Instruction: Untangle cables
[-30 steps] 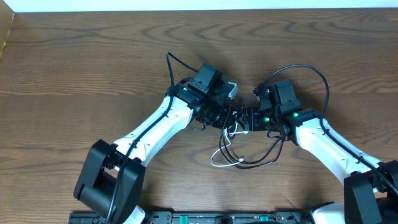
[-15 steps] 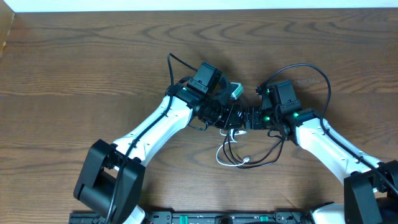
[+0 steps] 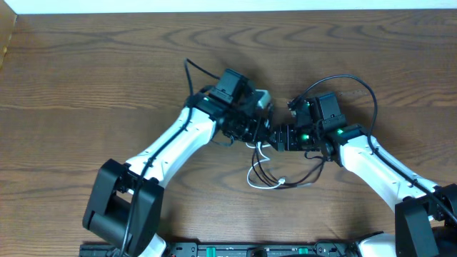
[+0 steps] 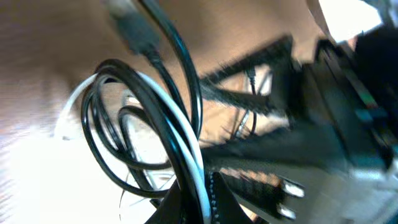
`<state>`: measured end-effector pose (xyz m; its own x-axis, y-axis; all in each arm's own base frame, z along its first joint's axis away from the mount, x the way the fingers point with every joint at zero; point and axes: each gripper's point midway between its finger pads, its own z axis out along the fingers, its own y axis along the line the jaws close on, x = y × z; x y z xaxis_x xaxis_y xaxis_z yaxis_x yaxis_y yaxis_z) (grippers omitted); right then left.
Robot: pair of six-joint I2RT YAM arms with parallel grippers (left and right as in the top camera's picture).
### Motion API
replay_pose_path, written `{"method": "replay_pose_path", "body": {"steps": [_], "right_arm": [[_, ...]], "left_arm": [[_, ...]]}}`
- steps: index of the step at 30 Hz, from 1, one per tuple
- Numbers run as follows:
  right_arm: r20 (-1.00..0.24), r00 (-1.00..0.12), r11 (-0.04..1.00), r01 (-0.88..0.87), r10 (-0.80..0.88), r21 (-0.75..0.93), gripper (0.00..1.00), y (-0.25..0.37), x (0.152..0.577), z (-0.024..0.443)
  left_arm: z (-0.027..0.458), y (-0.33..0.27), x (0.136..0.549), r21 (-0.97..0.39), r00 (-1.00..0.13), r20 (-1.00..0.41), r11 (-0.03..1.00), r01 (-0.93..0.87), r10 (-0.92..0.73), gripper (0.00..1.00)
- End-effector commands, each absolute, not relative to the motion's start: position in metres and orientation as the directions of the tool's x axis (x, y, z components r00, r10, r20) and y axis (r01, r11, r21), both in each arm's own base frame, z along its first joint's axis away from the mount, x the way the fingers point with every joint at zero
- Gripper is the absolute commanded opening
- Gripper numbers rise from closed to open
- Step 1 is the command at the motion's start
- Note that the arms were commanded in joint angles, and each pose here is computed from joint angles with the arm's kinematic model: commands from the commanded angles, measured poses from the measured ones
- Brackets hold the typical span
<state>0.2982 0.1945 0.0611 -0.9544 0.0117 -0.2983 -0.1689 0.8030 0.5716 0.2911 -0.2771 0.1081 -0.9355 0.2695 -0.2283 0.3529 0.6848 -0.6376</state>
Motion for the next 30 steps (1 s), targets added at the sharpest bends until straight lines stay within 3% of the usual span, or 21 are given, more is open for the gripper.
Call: {"method": "replay_pose_path", "body": {"steps": [1,3,9,26,30], "right_arm": [[-0.300,-0.954,0.768,-0.196,-0.006,0.610,0.77,0.202,0.298,0.068],[-0.307,-0.952,0.766,-0.201,-0.005,0.611,0.82,0.202,0.299,0.069],[-0.358,-0.934,0.731,-0.248,-0.006,0.636,0.84,0.210,0.308,0.080],[-0.471,-0.882,0.675,-0.325,0.037,0.662,0.80,0.223,0.331,0.105],[-0.480,-0.873,0.706,-0.290,0.082,0.646,0.80,0.218,0.341,0.105]], "left_arm": [[0.116,-0.257,0.309,-0.664,-0.968,-0.198,0.705,0.248,0.154,0.07],[0.128,-0.255,0.312,-0.734,-0.974,-0.183,0.641,0.227,0.135,0.08],[0.175,-0.259,0.309,-0.905,-0.973,-0.176,0.365,0.219,0.149,0.08],[0.183,-0.258,0.307,-0.928,-0.979,-0.143,0.325,0.184,0.146,0.07],[0.188,-0.259,0.304,-0.941,-0.980,-0.129,0.294,0.170,0.154,0.08]]}}
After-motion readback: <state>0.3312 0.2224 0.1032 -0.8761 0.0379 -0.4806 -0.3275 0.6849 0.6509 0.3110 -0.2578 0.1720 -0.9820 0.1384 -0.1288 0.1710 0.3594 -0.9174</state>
